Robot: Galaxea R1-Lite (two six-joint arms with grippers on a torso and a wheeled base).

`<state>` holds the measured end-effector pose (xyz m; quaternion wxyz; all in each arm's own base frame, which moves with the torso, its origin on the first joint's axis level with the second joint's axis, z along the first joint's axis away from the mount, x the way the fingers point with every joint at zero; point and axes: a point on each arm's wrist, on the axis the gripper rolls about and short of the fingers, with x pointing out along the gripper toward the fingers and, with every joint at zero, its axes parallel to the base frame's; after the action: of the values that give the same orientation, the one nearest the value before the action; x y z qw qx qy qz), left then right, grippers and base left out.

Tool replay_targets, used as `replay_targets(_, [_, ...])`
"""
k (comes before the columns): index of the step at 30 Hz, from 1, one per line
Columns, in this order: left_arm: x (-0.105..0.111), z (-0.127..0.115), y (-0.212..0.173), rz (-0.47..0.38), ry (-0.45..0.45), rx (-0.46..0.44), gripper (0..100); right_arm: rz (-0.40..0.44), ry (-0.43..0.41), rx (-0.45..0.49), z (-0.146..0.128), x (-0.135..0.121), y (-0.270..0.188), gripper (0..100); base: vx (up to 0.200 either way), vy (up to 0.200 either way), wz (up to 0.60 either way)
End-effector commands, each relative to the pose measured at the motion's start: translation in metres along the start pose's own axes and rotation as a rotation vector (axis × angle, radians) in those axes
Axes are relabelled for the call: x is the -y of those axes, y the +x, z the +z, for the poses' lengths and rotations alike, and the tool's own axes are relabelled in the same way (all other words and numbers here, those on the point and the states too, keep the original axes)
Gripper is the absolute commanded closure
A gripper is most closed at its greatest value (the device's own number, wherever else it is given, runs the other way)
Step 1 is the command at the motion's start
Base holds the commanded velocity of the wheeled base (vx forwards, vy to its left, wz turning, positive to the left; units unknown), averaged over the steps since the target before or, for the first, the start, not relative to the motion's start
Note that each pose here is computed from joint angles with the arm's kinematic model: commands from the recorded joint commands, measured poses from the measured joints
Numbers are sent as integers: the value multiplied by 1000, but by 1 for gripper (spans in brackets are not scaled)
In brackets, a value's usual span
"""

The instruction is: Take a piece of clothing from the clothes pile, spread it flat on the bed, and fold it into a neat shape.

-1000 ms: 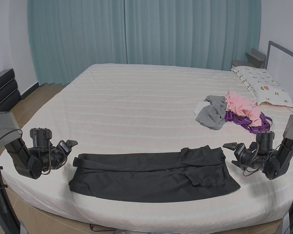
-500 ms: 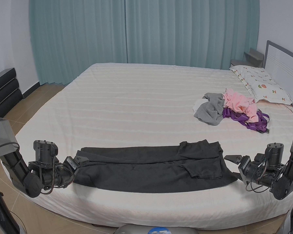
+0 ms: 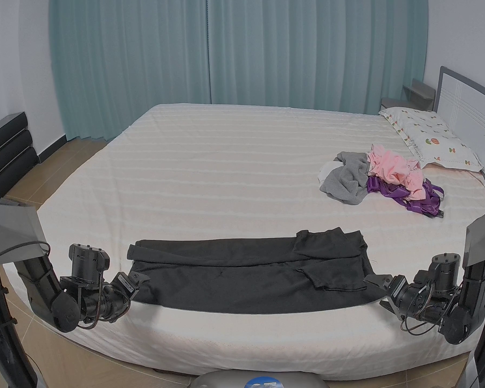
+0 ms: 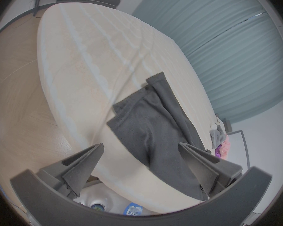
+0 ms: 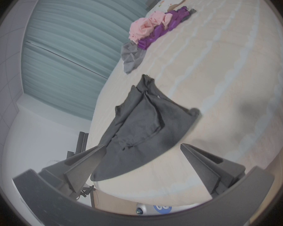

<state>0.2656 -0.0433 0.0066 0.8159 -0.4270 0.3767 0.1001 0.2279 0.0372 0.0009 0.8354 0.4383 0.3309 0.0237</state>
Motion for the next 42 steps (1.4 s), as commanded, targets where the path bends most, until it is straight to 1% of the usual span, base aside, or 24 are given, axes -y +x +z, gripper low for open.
replay_targets(1, [-4,0,13,37,-7,5,0,-34,-1,-26,-8,5,3,0,0,0,0])
replay_targets(4, [-5,3,19,52,-14,24,0,-47,-1,-16,-8,6,4,0,0,0,0])
replay_targets(10, [0,7,22,34,-48,44,0,-47,1,-17,-9,6,4,0,0,0,0])
replay_targets(11, [0,7,22,34,-48,44,100,-47,3,-16,-8,6,3,0,0,0,0])
replay_targets(18, [-2,8,23,38,-58,45,100,-55,40,-21,-10,8,7,0,0,0,0])
replay_targets(25, [-2,8,23,40,-58,45,100,-58,37,-29,-11,8,9,0,0,0,0])
replay_targets(33, [-1,8,21,34,-55,47,100,-84,25,-22,-17,8,13,0,0,0,0])
replay_targets(35, [-1,8,20,33,-55,48,100,-91,17,-7,-20,6,19,0,0,0,0])
replay_targets(38, [0,9,20,30,-55,50,100,-92,39,27,-18,5,26,0,0,0,0])
replay_targets(42, [0,9,20,31,-55,47,100,-88,46,51,-15,4,31,0,0,0,0])
